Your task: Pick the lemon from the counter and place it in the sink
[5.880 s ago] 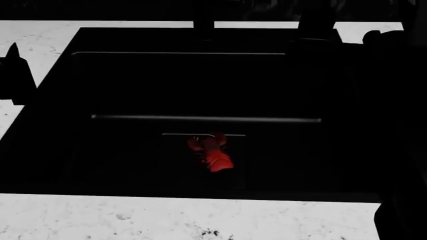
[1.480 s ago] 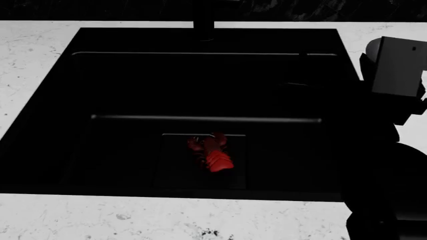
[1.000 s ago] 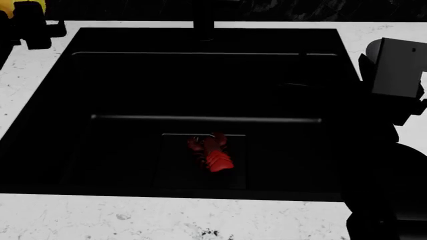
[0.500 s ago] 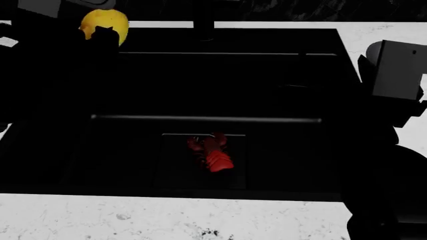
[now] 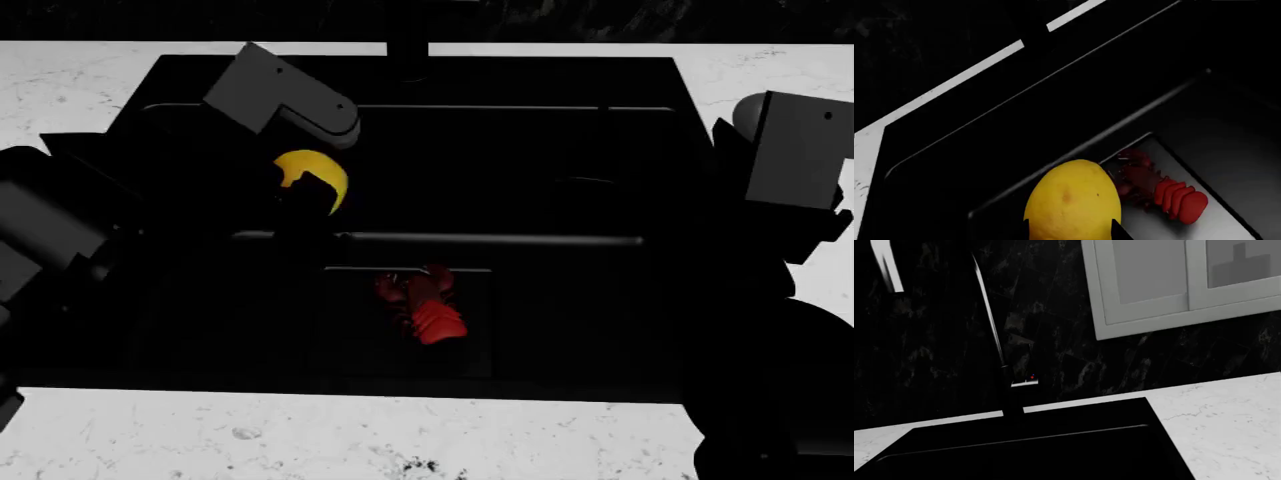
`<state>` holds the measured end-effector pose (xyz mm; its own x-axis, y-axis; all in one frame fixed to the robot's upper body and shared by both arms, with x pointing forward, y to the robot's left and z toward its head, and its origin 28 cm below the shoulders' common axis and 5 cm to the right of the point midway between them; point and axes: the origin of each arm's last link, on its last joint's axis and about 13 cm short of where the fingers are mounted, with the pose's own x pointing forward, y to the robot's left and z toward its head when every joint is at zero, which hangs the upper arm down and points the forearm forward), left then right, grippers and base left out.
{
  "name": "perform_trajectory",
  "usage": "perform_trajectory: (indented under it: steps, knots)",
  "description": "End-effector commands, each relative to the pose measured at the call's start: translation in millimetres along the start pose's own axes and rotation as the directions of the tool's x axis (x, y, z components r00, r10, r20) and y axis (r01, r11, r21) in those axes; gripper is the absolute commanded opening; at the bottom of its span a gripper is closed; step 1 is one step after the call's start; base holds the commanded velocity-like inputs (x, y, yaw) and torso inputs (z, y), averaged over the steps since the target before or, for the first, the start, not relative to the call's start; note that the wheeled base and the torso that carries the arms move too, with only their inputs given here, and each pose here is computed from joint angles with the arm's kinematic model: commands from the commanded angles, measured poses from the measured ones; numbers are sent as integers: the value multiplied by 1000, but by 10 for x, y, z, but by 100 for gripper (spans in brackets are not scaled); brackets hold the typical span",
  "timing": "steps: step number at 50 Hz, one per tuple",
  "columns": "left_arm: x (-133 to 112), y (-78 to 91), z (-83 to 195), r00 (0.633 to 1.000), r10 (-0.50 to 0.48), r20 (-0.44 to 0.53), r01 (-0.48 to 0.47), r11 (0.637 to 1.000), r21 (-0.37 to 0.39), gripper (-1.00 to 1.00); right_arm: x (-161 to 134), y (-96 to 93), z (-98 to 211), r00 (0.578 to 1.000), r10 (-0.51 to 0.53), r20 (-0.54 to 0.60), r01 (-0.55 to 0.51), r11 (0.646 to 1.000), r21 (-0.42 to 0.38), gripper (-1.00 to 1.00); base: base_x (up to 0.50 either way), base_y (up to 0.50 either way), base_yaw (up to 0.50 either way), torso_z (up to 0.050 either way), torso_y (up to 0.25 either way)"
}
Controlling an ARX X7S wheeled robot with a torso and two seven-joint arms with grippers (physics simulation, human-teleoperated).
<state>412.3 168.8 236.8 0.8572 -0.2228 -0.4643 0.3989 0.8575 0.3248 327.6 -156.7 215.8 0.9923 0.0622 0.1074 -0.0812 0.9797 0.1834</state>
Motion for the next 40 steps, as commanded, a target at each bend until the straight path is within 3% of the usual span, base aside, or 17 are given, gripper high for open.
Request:
perform_trajectory:
  steps: [1, 12, 24, 33, 34, 40]
  knots:
    - [138, -93, -213, 988, -15, -151, 28, 996, 80, -100, -23, -14, -16, 1000, -4, -1, 4, 1000, 4, 100, 0, 0, 0, 0, 0]
    - [208, -196, -488, 966, -23, -257, 67, 985, 161, -100, 12, -12, -55, 1000, 2, -10, -2, 1000, 5, 100, 0, 0, 0, 0, 0]
    - [186, -171, -588, 930, -89, -356, 137, 984, 113, -100, 8, -22, -85, 1000, 2, -15, -2, 1000, 8, 100, 0, 0, 0, 0, 0]
    - [184, -175, -565, 932, -94, -349, 144, 983, 118, -100, 1, -27, -92, 1000, 1, -13, 0, 1000, 13, 100, -3, 2, 3, 0, 0]
    - [182, -174, -558, 929, -107, -354, 161, 979, 128, 100, -1, -26, -91, 1000, 1, -12, -1, 1000, 13, 100, 0, 3, 4, 0, 0]
    - [172, -148, -540, 931, -92, -352, 144, 982, 124, 100, 6, -21, -88, 1000, 5, -12, -5, 1000, 12, 100, -2, 1, 3, 0, 0]
